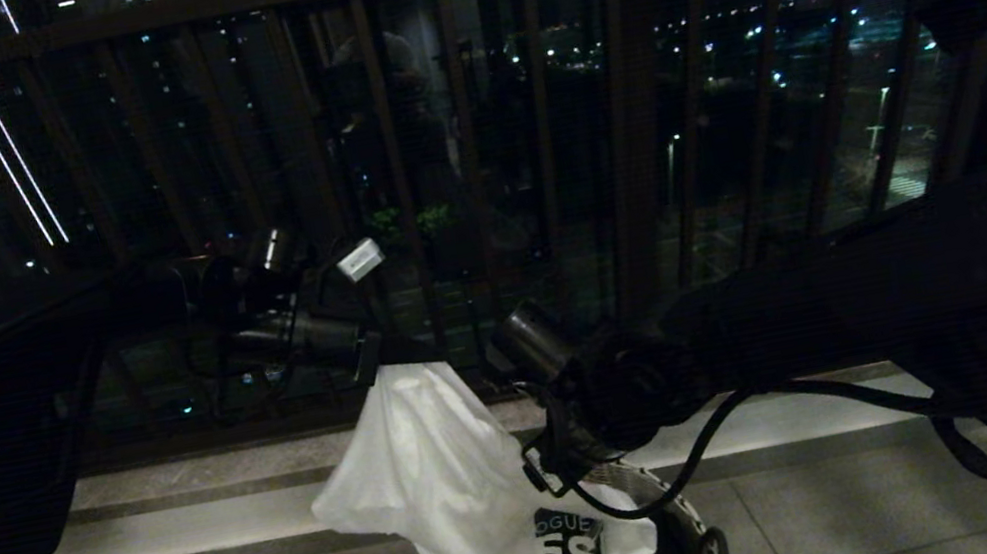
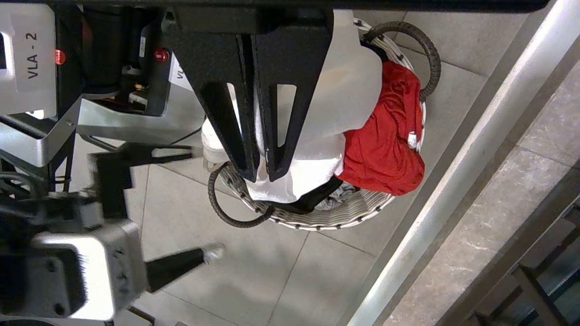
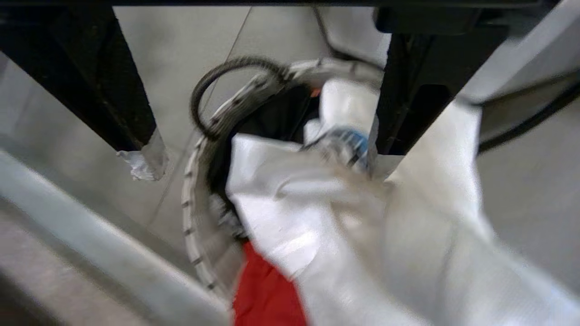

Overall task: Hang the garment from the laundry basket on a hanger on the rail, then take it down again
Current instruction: Hang the clothes on the clothes rack

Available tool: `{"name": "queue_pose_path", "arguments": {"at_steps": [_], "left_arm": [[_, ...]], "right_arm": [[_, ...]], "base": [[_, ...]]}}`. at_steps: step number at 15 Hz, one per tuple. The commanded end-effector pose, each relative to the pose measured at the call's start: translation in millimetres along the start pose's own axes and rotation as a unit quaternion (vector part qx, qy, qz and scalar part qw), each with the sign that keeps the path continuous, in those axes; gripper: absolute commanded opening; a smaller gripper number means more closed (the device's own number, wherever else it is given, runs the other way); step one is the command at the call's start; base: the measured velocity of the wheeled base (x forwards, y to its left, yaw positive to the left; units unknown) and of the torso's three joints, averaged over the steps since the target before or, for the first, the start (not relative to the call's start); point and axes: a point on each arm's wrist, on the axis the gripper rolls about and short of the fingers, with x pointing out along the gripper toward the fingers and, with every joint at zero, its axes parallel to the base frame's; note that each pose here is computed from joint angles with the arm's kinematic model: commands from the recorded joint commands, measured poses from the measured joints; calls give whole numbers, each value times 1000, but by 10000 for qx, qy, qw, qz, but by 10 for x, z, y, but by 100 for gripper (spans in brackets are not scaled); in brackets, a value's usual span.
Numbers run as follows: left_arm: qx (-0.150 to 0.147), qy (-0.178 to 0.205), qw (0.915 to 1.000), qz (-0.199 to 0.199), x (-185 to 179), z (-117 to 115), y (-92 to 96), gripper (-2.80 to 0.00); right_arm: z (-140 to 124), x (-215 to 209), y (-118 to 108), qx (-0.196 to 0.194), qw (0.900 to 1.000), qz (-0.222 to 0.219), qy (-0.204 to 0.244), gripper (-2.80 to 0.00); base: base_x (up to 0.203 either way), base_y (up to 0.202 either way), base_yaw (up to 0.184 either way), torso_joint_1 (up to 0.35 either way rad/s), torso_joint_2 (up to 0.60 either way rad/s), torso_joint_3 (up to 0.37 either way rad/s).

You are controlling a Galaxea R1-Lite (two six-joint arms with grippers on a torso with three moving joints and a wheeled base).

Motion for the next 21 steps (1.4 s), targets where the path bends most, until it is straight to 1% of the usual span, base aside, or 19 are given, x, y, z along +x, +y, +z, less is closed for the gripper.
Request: {"name": "queue_pose_path", "arguments": {"at_steps": [1,3,5,8,11,14,16,17,21], "left_arm": [[0,-17,10000,-8,-17,-1,4,-280],[0,-17,10000,-8,-17,-1,4,-280],[0,-17,10000,-8,-17,-1,4,-280],[10,-30,10000,-4,-30,7,-1,-280],[8,-46,10000,-5,-37,11,3,-280],[2,-48,10000,1,-43,9,6,-280],[3,-52,10000,15,-52,4,16,-280],[3,-52,10000,15,-52,4,16,-280],[7,-57,10000,24,-61,7,15,-280]], "right_arm": [[-20,113,20,3,9994,-334,-39,0],[-21,169,30,10,9982,-583,-122,0],[-19,166,25,4,9981,-608,-127,0],[-30,209,31,-7,9965,-821,-132,0],[-5,296,60,78,9948,-955,-358,0],[-4,326,69,88,9943,-993,-381,0],[10,351,80,118,9938,-997,-484,0],[12,351,80,115,9937,-996,-493,-280],[5,369,86,102,9938,-998,-483,-280]], "base": [[0,0,0,0,0,0],[0,0,0,0,0,0],[0,0,0,0,0,0],[0,0,0,0,0,0],[0,0,0,0,0,0],[0,0,0,0,0,0],[0,0,0,0,0,0],[0,0,0,0,0,0],[0,0,0,0,0,0]]}}
